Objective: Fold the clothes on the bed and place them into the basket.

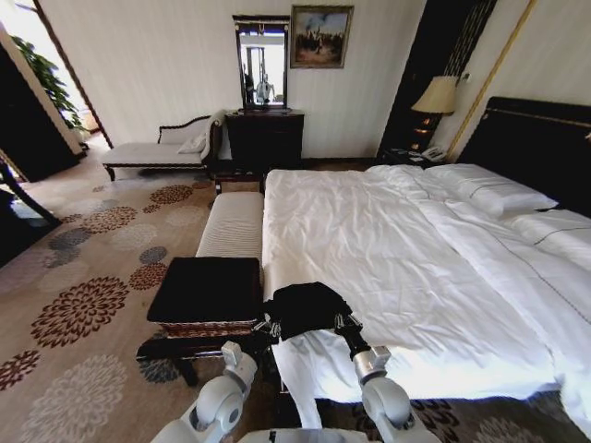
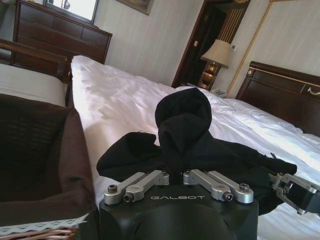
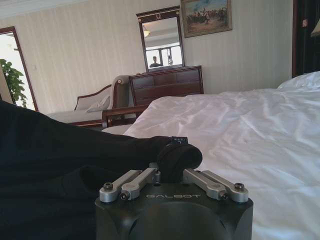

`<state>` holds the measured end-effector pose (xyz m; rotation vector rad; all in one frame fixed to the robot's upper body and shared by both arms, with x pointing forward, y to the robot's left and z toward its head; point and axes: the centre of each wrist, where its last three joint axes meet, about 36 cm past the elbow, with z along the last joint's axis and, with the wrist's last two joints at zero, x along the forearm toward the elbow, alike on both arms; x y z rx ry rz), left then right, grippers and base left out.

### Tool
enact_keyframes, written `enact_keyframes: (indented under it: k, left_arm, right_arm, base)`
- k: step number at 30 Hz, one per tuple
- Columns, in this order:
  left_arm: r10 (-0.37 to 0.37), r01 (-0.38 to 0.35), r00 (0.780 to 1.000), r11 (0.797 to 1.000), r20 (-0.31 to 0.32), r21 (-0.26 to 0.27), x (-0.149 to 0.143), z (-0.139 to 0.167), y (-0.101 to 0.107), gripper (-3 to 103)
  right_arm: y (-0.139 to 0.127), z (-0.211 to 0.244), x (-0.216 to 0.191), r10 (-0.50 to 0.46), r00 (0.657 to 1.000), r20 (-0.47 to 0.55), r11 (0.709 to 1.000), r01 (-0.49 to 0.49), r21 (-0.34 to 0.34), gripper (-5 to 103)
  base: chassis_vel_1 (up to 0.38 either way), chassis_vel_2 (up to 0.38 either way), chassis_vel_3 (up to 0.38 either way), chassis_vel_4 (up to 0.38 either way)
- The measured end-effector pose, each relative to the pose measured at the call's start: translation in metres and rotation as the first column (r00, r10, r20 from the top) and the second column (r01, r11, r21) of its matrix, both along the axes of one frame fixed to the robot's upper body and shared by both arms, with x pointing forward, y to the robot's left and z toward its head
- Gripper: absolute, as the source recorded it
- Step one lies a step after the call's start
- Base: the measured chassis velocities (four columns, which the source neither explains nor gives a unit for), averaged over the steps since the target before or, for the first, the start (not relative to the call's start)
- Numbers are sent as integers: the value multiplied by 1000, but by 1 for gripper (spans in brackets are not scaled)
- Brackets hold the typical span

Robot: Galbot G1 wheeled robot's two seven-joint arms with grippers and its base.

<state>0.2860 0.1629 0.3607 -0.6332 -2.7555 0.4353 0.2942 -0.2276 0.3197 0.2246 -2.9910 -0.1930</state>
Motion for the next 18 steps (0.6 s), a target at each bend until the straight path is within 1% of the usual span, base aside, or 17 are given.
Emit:
enact_keyframes:
  k: [6, 9, 15, 18]
  left_arm:
    - [6, -6, 1000, 1000, 26, 11, -3, 6, 6, 7]
    - [7, -9, 998, 1000, 55, 29, -3, 8, 10, 7]
    - [13, -16, 998, 999, 65, 35, -2, 9, 13, 7]
    - [18, -20, 998, 999, 66, 35, -4, 9, 14, 7]
  right_arm:
    - [2, 1, 0, 4, 1000, 4, 1000, -4, 0, 7]
    - [4, 3, 2, 13, 1000, 12, 1000, -13, 0, 7]
    - [9, 3, 11, 26, 999, 21, 1000, -26, -4, 7]
    - [13, 2, 15, 38, 999, 23, 999, -37, -2, 7]
  base:
    - [199, 195, -210, -202]
    - [197, 207, -206, -201]
    - [182, 213, -171, -208]
    - [82, 164, -117, -157]
